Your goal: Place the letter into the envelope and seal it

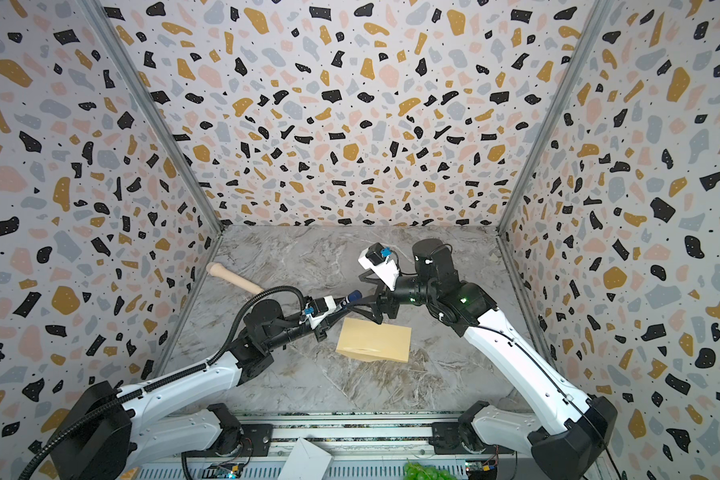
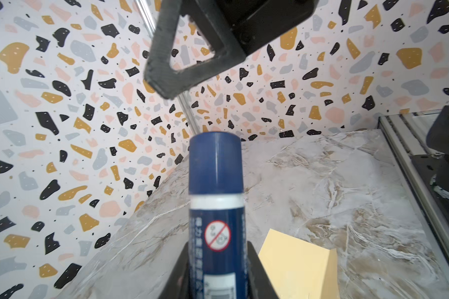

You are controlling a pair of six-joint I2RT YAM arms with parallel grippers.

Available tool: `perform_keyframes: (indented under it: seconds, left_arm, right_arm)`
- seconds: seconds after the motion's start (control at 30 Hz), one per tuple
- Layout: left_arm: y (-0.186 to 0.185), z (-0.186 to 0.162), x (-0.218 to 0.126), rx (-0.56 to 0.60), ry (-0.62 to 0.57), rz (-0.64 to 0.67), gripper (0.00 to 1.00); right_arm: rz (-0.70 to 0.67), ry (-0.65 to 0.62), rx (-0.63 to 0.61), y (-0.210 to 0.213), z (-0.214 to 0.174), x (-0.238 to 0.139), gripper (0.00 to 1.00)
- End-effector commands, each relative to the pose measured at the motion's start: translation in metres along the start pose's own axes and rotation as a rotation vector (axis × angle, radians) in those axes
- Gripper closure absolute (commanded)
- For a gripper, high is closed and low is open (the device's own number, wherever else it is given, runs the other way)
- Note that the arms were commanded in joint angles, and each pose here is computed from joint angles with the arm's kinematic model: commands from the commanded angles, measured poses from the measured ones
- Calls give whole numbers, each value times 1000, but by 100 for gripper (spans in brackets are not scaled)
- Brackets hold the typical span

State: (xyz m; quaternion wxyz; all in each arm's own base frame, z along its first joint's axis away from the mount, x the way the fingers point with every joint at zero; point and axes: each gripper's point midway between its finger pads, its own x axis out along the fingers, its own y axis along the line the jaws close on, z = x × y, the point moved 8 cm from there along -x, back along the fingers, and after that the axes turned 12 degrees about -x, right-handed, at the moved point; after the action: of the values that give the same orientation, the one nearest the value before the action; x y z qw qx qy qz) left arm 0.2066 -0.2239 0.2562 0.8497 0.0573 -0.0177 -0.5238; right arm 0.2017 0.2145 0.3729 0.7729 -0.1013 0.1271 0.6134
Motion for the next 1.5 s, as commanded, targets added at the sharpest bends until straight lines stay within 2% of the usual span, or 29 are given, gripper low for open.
perform_keyframes:
  seconds: [0.0,0.07,0.17,0.47,0.6,0.8,0.9,0.93,0.97,1.0,1.1,1.17,1.33,1.47]
  left_arm:
    - [6,15,-4,21,-67,67,100]
    - [6,16,-4,22,-68,68,100]
    - [7,16,-3,17,-68,68,100]
    - [6,14,-2,13,-53,58,100]
    - [5,12,-1,12,-44,55,100]
    - [5,11,-1,13,-36,52,100]
    - [6,12,1,-2,-35,61,100]
    - [7,12,2,-13,-34,65,88]
    - [8,14,2,-27,-35,71,68]
    - [9,17,2,-44,-44,77,56]
    - [9,24,0,-73,-83,82,37]
    - [11,27,-1,-97,-103,96,33]
    - [11,26,4,-129,-89,72,40]
    - [8,27,9,-148,-83,22,58]
  right_arm:
    - [-177,66,325,-14,-14,-1,14]
    - [-185,87,426,-17,-23,4,16]
    - [-137,80,501,-17,-27,14,18]
    - [-102,50,518,-19,-22,33,33]
    - [-92,53,523,-22,-22,39,48]
    - [-61,73,509,-21,-26,45,87]
    - [-46,75,482,-20,-27,45,100]
    - [-41,77,470,-19,-27,45,100]
    - [-38,80,455,-19,-28,45,100]
    - [-34,85,440,-18,-28,45,100]
    - [-35,105,419,-18,-33,46,100]
    - [-34,113,415,-18,-35,46,100]
    - [-25,117,412,-16,-37,48,100]
    - [-13,122,410,-13,-38,50,100]
